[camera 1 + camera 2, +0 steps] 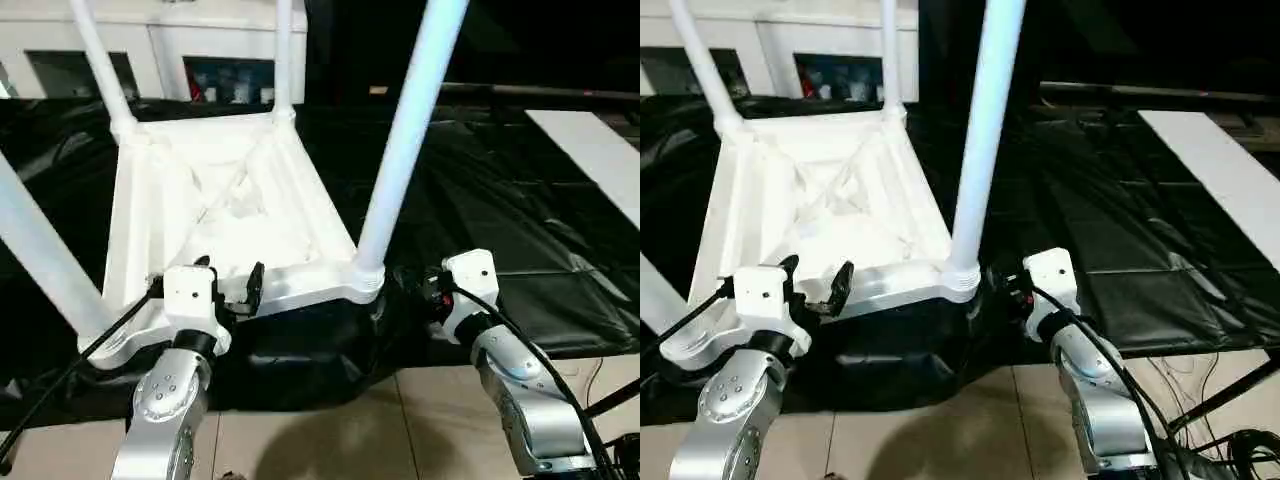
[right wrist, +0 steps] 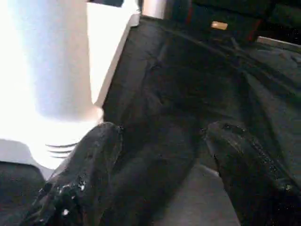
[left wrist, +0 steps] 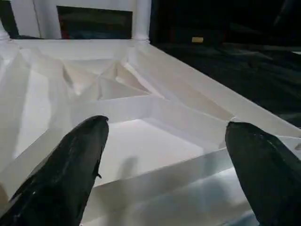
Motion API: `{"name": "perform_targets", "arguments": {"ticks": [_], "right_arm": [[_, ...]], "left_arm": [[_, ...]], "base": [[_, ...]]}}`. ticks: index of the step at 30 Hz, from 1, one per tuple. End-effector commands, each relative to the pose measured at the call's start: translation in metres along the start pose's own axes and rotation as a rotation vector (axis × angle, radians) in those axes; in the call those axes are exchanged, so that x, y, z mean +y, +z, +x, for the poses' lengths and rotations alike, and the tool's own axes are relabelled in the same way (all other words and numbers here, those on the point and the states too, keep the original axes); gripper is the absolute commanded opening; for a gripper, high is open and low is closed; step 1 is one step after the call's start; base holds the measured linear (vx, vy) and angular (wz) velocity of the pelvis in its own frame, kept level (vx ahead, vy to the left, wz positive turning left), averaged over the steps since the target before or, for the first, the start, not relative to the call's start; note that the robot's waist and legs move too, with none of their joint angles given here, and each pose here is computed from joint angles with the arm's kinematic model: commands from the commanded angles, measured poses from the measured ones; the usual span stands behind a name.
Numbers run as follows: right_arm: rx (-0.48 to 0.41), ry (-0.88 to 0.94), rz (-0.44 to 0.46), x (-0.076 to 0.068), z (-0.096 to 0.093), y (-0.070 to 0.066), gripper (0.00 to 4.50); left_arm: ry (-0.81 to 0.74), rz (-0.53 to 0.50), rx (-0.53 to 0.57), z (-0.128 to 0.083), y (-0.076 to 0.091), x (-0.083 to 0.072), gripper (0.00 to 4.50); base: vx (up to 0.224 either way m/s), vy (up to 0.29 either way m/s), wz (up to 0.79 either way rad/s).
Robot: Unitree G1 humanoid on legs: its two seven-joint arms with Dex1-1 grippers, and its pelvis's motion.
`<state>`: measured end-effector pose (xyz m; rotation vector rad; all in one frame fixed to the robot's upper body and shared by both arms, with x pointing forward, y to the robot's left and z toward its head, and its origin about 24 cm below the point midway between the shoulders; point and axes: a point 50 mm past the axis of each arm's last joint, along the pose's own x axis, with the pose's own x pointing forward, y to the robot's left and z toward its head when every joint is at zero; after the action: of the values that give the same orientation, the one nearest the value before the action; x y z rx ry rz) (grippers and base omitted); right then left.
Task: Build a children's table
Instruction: Rotate table base
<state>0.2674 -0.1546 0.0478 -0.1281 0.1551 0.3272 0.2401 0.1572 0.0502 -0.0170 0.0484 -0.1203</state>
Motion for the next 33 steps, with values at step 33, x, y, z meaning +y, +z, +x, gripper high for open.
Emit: {"name": "perform_targets", "arguments": {"ticks": [33], "right_arm": [[0.015, -0.040, -0.039, -0.0040, -0.0051, -0.0043, 3.32]], "left_arm": [[-0.081, -0.020, -0.011, -0.0043, 0.0047, -0.0015, 4.43]], "base": [[0.108, -0.027, 0.07]]}}
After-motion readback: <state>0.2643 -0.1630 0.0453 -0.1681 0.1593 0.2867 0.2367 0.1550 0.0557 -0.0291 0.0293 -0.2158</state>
